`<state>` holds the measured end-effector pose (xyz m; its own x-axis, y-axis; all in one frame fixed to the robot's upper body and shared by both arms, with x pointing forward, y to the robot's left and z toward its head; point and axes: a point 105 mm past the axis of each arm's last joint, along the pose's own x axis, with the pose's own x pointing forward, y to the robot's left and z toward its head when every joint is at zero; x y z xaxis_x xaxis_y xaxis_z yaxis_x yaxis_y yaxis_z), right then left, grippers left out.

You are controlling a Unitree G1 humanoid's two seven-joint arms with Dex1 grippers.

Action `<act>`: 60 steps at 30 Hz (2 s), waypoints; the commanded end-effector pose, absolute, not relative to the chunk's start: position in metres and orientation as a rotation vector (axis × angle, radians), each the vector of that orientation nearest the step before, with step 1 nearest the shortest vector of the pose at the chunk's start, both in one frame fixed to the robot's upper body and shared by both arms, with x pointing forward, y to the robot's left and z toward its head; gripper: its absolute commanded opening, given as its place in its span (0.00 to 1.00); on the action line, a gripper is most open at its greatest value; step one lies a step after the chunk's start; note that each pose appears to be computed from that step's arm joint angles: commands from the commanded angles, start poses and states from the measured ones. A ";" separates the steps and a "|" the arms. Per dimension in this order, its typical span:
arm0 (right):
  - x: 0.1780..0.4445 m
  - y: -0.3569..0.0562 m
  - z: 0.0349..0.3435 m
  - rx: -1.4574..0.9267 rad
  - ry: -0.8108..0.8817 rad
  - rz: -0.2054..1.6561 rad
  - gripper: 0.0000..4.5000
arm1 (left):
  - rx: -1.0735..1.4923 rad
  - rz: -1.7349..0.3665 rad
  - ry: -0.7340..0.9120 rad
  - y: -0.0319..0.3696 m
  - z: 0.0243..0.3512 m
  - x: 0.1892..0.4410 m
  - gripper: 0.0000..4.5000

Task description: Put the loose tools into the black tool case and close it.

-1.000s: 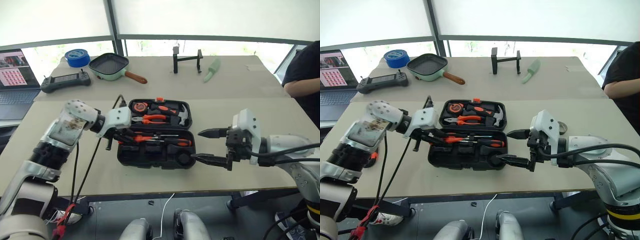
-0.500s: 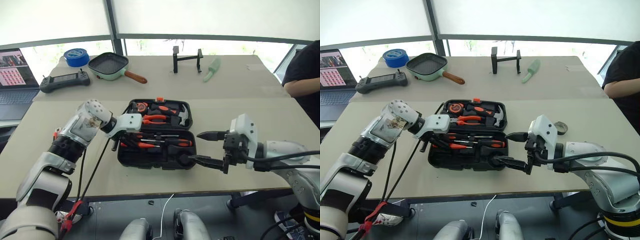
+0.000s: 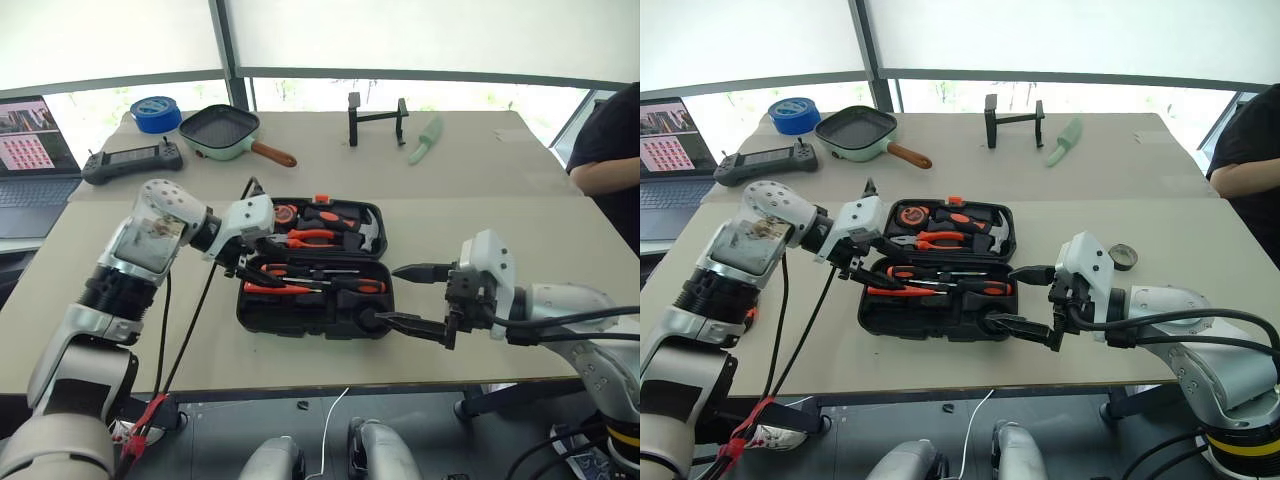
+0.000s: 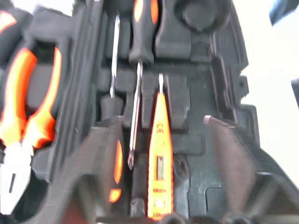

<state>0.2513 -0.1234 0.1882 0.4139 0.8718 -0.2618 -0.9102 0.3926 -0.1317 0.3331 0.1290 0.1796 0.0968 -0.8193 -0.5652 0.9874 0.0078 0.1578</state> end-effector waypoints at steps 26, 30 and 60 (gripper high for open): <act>0.252 -0.125 0.196 -0.282 0.126 1.127 1.00 | 0.526 -1.318 0.211 0.135 0.116 0.344 0.01; 0.251 -0.125 0.193 -0.281 0.135 1.125 1.00 | 0.519 -1.284 0.153 0.134 0.131 0.349 0.01; 0.254 -0.126 0.194 -0.283 0.132 1.129 1.00 | 0.538 -1.243 0.171 0.134 0.106 0.343 0.01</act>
<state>0.2551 -0.1265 0.1837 0.4187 0.8667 -0.2712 -0.9079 0.4057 -0.1052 0.3445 0.1308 0.1164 0.3265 -0.8666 -0.3774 0.9238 0.2080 0.3215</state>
